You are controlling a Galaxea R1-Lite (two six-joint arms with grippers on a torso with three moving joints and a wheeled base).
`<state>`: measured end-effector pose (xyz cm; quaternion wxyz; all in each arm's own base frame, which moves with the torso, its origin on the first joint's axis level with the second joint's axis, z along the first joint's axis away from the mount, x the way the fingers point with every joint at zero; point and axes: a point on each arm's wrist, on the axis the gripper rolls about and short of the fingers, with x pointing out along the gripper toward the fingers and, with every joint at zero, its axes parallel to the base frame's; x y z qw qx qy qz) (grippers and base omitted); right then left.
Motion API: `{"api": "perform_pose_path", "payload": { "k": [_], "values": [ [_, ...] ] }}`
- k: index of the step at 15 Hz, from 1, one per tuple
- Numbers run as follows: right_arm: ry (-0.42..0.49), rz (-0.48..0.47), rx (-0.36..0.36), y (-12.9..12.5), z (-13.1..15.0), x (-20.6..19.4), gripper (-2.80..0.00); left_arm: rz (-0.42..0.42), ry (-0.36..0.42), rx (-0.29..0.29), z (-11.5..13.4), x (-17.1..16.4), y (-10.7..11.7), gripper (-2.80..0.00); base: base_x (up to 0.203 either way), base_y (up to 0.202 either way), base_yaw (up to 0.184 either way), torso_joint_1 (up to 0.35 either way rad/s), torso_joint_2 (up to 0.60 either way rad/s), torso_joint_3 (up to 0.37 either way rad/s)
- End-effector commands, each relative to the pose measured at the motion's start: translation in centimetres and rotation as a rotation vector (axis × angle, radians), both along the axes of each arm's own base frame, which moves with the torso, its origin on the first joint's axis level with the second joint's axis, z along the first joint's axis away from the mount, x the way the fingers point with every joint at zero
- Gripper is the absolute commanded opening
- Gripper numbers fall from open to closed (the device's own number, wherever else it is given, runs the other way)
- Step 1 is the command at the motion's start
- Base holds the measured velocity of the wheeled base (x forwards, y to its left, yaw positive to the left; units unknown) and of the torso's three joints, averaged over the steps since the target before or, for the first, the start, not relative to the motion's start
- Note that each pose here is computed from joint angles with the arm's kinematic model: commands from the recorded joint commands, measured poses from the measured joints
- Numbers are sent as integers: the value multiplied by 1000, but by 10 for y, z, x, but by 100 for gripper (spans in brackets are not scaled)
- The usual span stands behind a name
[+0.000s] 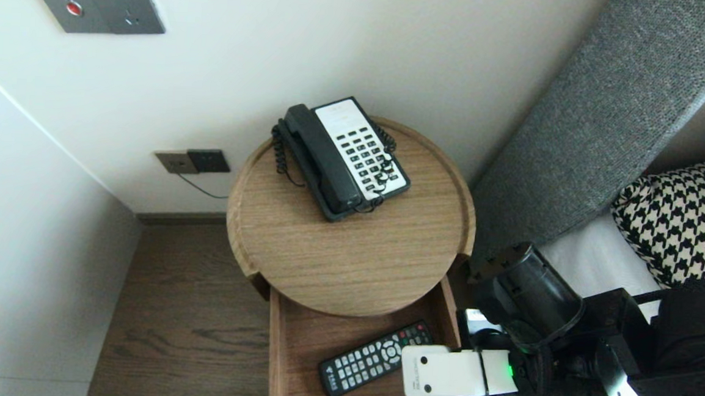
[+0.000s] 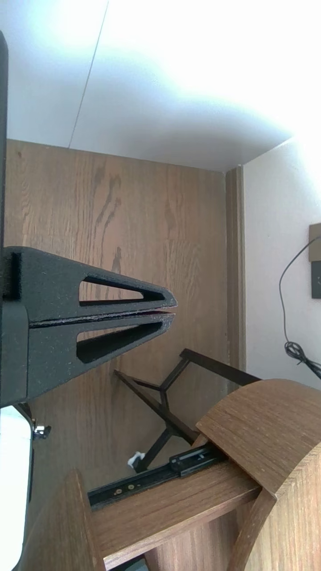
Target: Take the remote control out of the drawer one by one and place them on the table
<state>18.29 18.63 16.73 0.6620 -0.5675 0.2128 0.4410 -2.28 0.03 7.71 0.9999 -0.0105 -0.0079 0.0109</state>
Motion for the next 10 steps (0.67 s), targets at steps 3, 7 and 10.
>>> {"api": "perform_pose_path", "payload": {
  "k": [3, 7, 10],
  "values": [
    [-4, 61, -75, 5, -11, 11, -280, 1, -1, -1, 0, 0, 0, -280, 0, 0, 0, 0, 0, 0],
    [-6, 68, -73, 15, -26, 21, 0, 1, -1, -1, 0, 0, 0, -280, 0, 0, 0, 0, 0, 0],
    [-26, 75, -48, 21, -38, 25, 0, 1, -2, -1, 0, 0, 0, -280, 0, 0, 0, 0, 0, 0]
  ]
}}
